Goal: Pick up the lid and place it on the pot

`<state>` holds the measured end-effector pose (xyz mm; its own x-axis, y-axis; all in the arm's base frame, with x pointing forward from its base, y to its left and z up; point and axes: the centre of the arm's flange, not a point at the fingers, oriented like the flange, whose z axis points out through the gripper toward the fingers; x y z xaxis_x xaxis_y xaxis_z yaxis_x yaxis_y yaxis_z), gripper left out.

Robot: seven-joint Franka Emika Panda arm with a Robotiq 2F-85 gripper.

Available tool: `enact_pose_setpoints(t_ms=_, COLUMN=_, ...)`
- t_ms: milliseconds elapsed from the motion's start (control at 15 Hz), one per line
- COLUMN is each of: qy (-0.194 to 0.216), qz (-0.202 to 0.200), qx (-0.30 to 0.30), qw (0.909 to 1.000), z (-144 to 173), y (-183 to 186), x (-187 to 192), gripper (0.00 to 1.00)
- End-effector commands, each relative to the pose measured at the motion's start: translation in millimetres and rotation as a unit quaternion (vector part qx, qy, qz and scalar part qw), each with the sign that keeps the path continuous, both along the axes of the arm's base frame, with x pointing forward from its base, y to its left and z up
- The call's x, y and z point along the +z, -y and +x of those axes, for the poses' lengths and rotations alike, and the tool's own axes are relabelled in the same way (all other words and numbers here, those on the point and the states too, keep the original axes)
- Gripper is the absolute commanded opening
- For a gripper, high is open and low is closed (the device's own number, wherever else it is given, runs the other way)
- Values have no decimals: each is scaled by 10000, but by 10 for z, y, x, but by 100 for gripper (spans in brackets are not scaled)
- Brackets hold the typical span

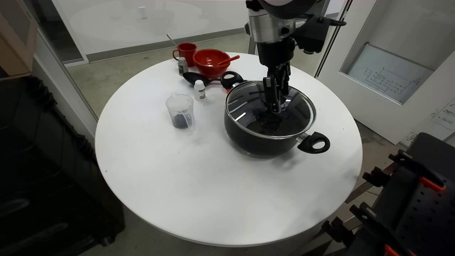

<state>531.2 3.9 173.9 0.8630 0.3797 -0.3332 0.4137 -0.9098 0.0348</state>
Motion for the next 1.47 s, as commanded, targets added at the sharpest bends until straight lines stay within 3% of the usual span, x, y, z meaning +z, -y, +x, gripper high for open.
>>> enact_pose_setpoints(t_ms=0, qy=13, qz=21, qx=-67, qw=10000, z=-46, y=-2, x=-1, gripper=84)
enact_pose_setpoints(t_ms=67, qy=19, qz=25, qx=-60, qw=10000, z=-53, y=0, x=-1, gripper=75)
enact_pose_setpoints(t_ms=200, qy=37, qz=30, qx=-48, qw=10000, z=-60, y=-4, x=2, gripper=68)
enact_pose_setpoints(t_ms=800, qy=276, qz=124, qx=-225, qw=9993, z=-8, y=58, x=156, gripper=0)
enact_pose_setpoints(t_ms=1067, qy=384, qz=-9, qx=-272, qw=9989, z=8, y=102, x=151, gripper=0)
enact_pose_setpoints(t_ms=1133, qy=369, qz=-12, qx=-300, qw=9989, z=12, y=112, x=161, gripper=26)
enact_pose_setpoints(t_ms=1200, qy=344, qz=-10, qx=-306, qw=9989, z=16, y=115, x=169, gripper=27)
enact_pose_setpoints(t_ms=1333, qy=287, qz=24, qx=-305, qw=9991, z=14, y=103, x=186, gripper=40)
enact_pose_setpoints(t_ms=1400, qy=297, qz=27, qx=-300, qw=9991, z=-13, y=93, x=202, gripper=18)
